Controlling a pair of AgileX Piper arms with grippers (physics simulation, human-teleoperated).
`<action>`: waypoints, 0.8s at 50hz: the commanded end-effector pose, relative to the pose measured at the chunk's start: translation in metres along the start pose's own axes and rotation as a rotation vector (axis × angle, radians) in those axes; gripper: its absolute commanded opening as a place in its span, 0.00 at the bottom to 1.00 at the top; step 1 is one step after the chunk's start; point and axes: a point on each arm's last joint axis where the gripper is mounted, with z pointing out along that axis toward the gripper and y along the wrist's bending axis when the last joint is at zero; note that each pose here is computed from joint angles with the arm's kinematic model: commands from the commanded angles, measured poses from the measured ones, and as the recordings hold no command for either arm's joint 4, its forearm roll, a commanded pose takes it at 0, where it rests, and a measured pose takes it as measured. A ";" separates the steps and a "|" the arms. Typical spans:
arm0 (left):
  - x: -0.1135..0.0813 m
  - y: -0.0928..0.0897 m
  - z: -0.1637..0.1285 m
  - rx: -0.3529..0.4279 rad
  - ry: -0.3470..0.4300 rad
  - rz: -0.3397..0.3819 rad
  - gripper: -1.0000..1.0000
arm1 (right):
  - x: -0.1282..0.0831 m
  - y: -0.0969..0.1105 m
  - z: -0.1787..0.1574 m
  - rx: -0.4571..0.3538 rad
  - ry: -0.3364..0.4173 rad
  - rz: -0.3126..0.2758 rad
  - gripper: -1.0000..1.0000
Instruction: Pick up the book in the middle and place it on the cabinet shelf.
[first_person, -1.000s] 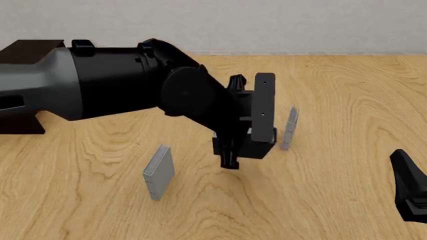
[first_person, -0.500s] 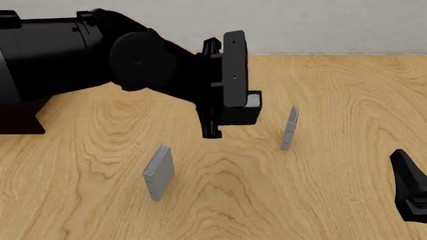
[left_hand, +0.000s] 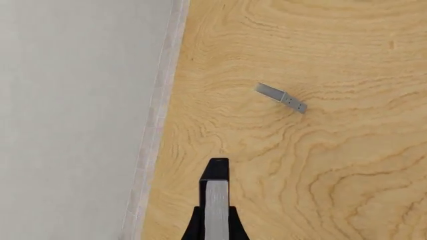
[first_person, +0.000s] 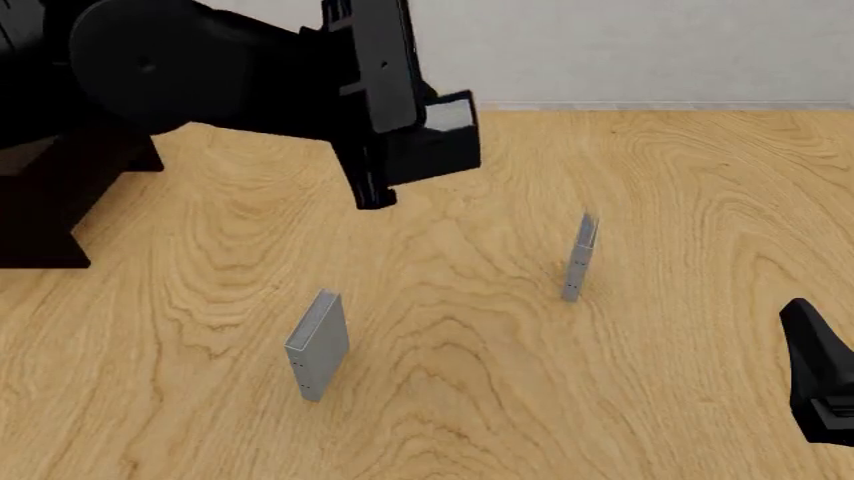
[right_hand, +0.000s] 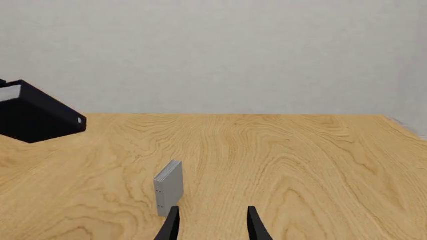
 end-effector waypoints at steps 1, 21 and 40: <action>0.014 0.024 -0.018 -0.123 0.008 -0.024 0.00 | 0.000 0.000 0.000 0.000 0.000 0.000 1.00; 0.049 0.059 -0.031 -0.281 0.080 -0.038 0.00 | 0.000 0.000 0.000 0.000 0.000 0.000 1.00; 0.080 0.085 -0.052 -0.462 0.137 0.023 0.00 | 0.000 0.000 0.000 0.000 0.000 0.000 1.00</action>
